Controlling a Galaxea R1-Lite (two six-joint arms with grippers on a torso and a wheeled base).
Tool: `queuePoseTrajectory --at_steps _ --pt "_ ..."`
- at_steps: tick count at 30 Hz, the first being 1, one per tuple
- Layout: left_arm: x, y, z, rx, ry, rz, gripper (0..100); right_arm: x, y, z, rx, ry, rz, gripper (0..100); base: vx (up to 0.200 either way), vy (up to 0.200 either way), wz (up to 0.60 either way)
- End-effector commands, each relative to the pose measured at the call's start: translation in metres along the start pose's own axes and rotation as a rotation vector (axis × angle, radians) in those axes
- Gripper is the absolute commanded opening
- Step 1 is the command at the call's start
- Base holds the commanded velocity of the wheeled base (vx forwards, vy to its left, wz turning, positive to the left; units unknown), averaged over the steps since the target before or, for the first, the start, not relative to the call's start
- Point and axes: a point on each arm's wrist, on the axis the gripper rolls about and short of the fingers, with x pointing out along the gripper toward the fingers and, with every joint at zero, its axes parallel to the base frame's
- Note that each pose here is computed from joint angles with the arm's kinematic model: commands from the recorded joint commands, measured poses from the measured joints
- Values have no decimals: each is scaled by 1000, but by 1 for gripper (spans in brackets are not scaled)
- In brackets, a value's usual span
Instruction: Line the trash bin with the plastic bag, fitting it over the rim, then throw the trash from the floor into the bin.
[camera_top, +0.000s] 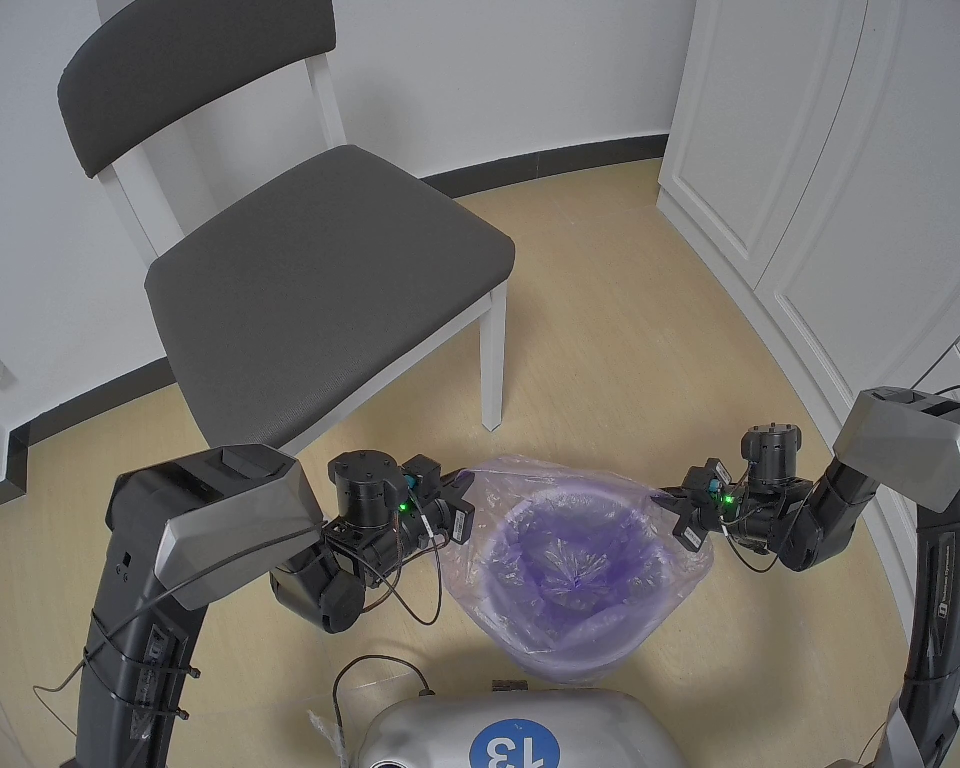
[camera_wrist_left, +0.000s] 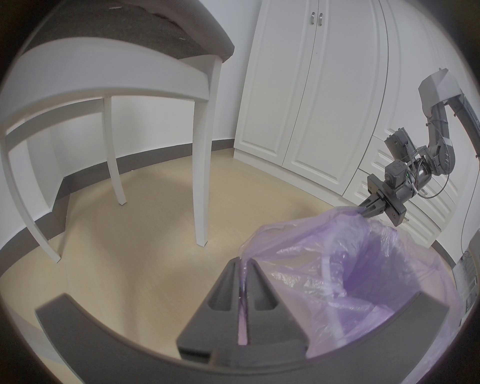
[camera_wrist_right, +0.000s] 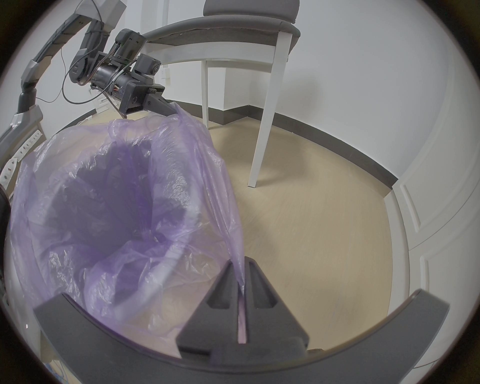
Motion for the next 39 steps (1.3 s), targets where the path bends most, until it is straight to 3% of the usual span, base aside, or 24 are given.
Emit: queuePoseTrajectory --at_steps 1,6,14,20,21,34,35,39 --pt "-3 0 -12 -6 38 -9 0 -1 3 -5 6 16 11 0 0 0 0" --pt "-4 0 -26 -12 75 -12 0 1 6 -12 2 32 22 0 0 0 0" --pt "-12 -2 -28 -14 90 -15 0 -4 9 -12 -6 29 19 0 0 0 0" --pt "-17 -2 -19 -8 38 -9 0 -12 11 -10 -27 8 -2 0 0 0 0" --pt "-18 -2 -18 -8 36 -7 0 -13 10 -9 -37 7 -5 100 0 0 0" --pt "-19 0 -20 -7 43 -3 0 -32 7 -4 -50 -21 -54 100 0 0 0" --pt "-19 0 -19 -7 43 -3 100 -34 7 -5 -50 -21 -59 100 0 0 0" --pt "-25 5 -14 -8 26 16 100 -43 15 -7 -57 -27 -65 100 0 0 0"
